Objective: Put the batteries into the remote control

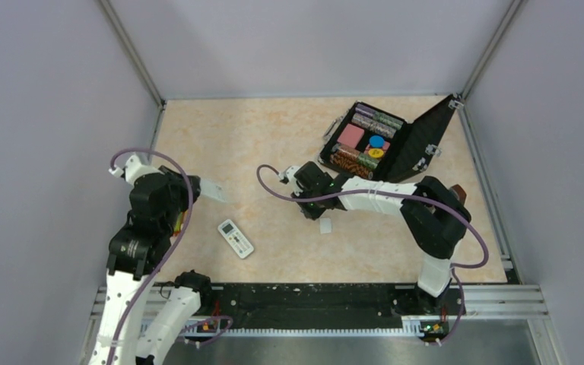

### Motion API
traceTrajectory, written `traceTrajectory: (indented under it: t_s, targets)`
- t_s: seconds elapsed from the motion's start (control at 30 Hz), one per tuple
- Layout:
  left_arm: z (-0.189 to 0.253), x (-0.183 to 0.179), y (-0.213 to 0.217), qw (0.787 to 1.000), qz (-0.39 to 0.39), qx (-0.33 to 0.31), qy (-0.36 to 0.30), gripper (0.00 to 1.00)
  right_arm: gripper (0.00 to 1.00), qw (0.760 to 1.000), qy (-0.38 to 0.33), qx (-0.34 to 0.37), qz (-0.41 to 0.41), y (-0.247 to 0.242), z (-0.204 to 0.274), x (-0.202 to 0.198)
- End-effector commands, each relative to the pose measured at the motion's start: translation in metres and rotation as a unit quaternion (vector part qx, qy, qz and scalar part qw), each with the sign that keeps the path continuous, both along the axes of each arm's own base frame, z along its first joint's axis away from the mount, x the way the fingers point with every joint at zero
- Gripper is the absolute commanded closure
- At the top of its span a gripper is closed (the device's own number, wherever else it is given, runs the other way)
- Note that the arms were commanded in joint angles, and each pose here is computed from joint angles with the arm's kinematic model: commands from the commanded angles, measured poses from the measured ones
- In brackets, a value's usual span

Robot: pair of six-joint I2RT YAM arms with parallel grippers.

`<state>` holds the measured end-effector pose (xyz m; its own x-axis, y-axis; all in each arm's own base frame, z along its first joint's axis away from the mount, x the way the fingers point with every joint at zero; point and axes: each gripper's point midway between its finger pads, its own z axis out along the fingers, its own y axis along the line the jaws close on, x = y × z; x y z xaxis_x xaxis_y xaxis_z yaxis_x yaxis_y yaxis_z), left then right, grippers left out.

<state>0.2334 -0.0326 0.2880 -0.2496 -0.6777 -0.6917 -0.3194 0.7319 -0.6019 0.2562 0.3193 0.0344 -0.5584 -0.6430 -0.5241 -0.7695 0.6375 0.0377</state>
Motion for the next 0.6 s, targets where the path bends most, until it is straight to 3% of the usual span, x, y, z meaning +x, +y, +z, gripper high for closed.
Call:
traceTrajectory:
  t_s: [0.0,0.23,0.33,0.4,0.57]
  targets:
    - [0.024,-0.012,0.029,0.997,0.071,0.015,-0.036,1.0,0.92,0.997,-0.045,-0.026,0.053,0.003,0.008,0.018]
    - [0.022,-0.008,0.023,0.998,0.058,0.011,-0.031,1.0,0.84,0.989,-0.047,-0.069,0.118,-0.006,-0.002,0.015]
    - [0.022,-0.005,0.02,0.998,0.052,0.008,-0.032,1.0,0.75,0.989,-0.048,-0.066,0.122,-0.006,0.001,0.014]
    - [0.022,-0.003,0.019,0.998,0.049,0.008,-0.032,1.0,0.65,0.991,-0.051,-0.064,0.109,-0.006,0.003,0.015]
    - [0.019,0.002,0.011,0.999,0.034,-0.002,-0.027,1.0,0.55,0.996,-0.055,-0.041,0.054,-0.004,0.02,0.02]
